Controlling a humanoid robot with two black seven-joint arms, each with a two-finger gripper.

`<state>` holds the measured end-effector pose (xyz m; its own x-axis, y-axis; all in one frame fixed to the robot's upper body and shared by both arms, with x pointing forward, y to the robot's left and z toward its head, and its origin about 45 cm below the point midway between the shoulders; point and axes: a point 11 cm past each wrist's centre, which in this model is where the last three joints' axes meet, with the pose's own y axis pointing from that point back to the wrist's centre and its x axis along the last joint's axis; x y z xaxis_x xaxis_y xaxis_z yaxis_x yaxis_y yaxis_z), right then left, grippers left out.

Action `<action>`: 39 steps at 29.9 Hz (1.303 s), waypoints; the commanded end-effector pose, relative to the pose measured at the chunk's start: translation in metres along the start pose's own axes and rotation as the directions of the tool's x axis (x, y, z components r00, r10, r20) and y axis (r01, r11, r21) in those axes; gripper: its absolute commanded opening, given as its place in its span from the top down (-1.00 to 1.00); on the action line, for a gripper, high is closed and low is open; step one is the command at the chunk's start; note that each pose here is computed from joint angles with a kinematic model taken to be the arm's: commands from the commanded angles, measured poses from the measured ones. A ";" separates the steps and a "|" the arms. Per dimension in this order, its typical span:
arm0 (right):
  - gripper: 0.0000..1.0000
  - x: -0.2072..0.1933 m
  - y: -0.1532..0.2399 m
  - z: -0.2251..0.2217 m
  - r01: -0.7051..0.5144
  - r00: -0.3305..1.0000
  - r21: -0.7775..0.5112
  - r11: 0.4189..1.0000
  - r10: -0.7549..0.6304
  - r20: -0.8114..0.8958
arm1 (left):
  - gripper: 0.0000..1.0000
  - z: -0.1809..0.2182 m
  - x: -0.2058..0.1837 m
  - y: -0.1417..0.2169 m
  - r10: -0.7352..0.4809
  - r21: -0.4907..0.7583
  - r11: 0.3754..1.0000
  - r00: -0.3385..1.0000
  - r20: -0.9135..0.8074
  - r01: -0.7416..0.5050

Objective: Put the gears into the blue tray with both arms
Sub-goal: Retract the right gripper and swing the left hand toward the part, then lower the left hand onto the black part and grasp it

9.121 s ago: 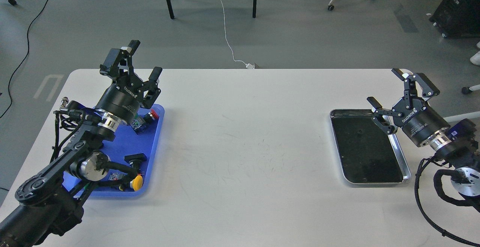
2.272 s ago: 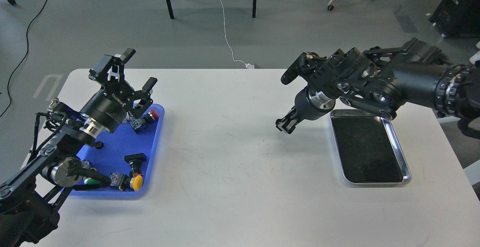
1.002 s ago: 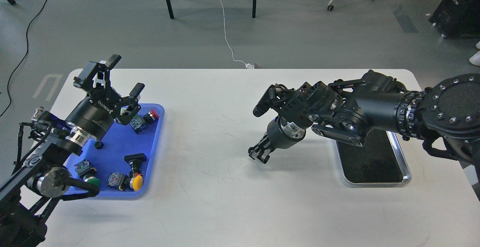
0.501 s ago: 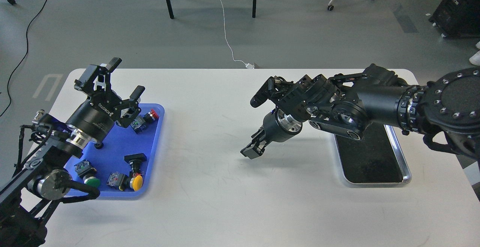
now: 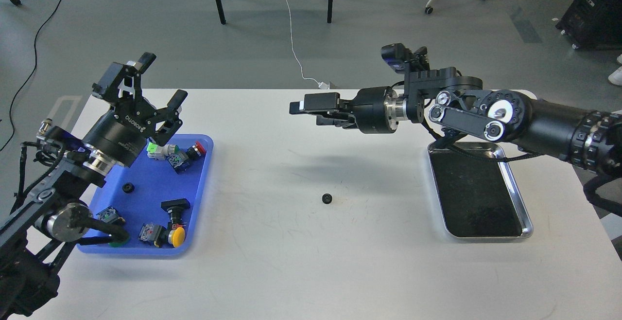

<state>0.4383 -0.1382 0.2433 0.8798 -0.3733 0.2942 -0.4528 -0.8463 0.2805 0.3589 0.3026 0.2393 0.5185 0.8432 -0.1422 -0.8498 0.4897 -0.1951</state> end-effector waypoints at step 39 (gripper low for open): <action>-0.91 -0.006 0.222 0.146 -0.722 0.450 -0.021 0.692 0.492 0.746 | -0.47 -0.148 -0.162 -0.084 -0.750 0.864 0.345 -0.445 0.489 0.367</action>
<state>0.3540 -0.3795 0.1716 0.2829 -0.8669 -0.4105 -0.9510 -0.3092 -0.0023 0.3579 0.0902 0.1396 0.3501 -0.6308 0.6925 -0.1801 0.6802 0.7106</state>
